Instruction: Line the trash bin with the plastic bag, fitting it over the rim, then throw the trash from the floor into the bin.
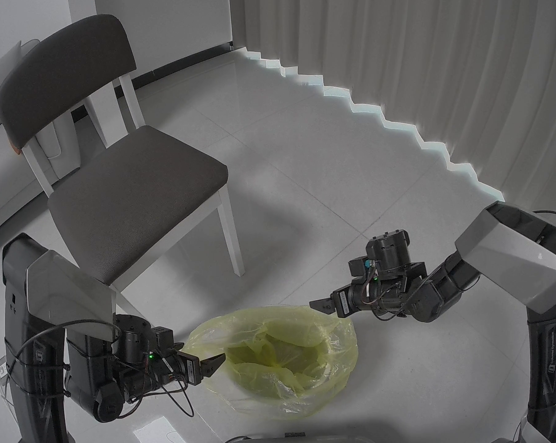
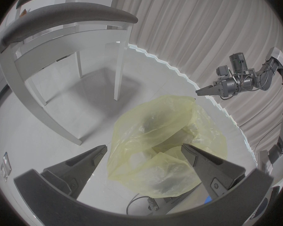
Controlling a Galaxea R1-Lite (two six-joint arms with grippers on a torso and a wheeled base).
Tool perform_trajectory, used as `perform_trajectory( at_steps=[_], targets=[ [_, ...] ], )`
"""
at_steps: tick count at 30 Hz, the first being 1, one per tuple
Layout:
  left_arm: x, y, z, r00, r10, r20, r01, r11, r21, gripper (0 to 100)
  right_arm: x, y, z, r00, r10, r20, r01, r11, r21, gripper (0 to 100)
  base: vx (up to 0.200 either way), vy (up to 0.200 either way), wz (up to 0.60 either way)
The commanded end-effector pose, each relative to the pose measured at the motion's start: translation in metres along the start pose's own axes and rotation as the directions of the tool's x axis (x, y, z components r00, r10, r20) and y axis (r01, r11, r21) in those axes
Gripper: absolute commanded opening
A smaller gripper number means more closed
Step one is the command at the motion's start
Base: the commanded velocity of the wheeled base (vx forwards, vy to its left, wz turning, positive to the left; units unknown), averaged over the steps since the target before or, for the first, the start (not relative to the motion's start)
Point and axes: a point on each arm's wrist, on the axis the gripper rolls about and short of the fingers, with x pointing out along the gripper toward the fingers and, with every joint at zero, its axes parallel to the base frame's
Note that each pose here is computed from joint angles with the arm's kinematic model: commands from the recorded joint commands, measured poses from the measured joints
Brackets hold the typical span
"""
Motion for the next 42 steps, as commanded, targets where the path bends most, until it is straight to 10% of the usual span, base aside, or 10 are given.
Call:
perform_trajectory(
  at_steps=[1, 23, 24, 42],
  targets=[
    [-0.008, -0.002, 0.004, 1.000, 0.014, 0.026, -0.014, 1.000, 0.003, 100, 0.021, 0.014, -0.004, 0.999, 0.032, -0.006, -0.032, 0.999, -0.030, 100, 0.000, 0.000, 0.00],
    [-0.015, -0.002, 0.008, 0.999, 0.022, 0.046, -0.022, 1.000, 0.002, 100, 0.043, 0.031, -0.011, 0.996, 0.080, -0.025, -0.083, 0.986, -0.146, 100, 0.000, 0.000, 0.00],
    [-0.015, -0.002, 0.009, 0.999, 0.022, 0.047, -0.022, 1.000, 0.003, 100, 0.044, 0.030, -0.011, 0.996, 0.080, -0.026, -0.083, 0.985, -0.149, 0, 0.000, 0.000, 0.00],
    [-0.006, -0.005, 0.027, 0.991, 0.006, 0.137, -0.009, 1.000, 0.022, 100, 0.034, 0.011, 0.015, 0.998, 0.051, 0.020, -0.048, 0.991, -0.127, 0, 0.000, 0.000, 0.00]
  ],
)
